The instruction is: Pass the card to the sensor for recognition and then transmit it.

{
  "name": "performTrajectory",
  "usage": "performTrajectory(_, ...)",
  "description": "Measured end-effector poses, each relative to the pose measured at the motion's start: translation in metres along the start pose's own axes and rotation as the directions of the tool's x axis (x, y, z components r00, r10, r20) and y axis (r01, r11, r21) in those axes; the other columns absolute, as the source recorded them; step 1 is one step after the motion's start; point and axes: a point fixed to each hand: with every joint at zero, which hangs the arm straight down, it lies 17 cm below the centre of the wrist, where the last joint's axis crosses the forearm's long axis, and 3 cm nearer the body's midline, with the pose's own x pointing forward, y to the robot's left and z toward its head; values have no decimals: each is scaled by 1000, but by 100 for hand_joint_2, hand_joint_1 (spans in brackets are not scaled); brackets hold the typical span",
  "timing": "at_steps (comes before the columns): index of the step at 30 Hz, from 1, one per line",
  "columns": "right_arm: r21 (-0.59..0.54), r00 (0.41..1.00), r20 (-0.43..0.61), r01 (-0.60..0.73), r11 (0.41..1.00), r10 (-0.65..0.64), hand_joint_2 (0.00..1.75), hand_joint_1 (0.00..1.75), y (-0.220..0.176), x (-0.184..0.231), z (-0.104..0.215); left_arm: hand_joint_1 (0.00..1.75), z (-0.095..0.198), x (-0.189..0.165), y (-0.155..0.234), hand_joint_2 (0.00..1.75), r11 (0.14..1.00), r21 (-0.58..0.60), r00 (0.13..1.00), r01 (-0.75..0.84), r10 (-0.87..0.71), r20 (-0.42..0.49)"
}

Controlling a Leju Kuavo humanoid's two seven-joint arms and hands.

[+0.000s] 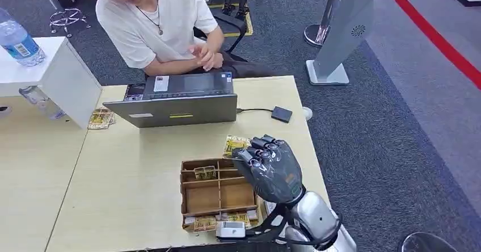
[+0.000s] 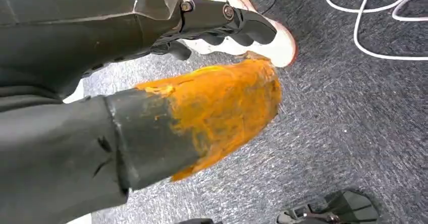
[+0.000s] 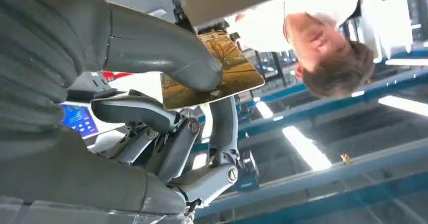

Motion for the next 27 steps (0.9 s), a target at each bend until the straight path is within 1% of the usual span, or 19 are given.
performTrajectory(5, -17, 1000, -3, -16, 1000, 16, 175, 175, 2, -8, -15, 0, 0, 1, -1, 0, 1000, -6, 1000, 14, -14, 3)
performTrajectory(11, -51, 997, -38, -69, 996, 67, 175, 175, 6, -35, -56, 0, 1, 7, -5, 0, 999, -20, 999, 48, -48, 24)
performTrajectory(13, -47, 996, -57, -78, 996, 76, 175, 175, 14, -47, -71, 0, 2, 10, -7, 0, 998, -26, 998, 62, -62, 33)
performTrajectory(17, -25, 994, -72, -87, 996, 85, 175, 175, 29, -59, -89, 0, 2, 13, -7, 0, 996, -28, 996, 85, -83, 45)
performTrajectory(18, -17, 993, -75, -87, 996, 86, 175, 30, 33, -62, -92, 0, 2, 14, -8, 0, 995, -30, 995, 91, -90, 48)
performTrajectory(19, -10, 993, -80, -87, 996, 86, 175, 0, 36, -64, -94, 0, 2, 14, -8, 0, 995, -32, 994, 97, -95, 51)
performTrajectory(21, 13, 992, -87, -87, 996, 87, 175, 0, 45, -68, -99, 0, 3, 15, -9, 0, 994, -34, 993, 103, -101, 54)
performTrajectory(22, 27, 991, -95, -87, 996, 89, 0, 0, 50, -71, -100, 0, 3, 16, -9, 0, 994, -34, 993, 107, -105, 57)
performTrajectory(27, 91, 988, -121, -84, 992, 95, 0, 0, 69, -80, -98, 0, 3, 17, -9, 0, 992, -34, 991, 118, -116, 62)
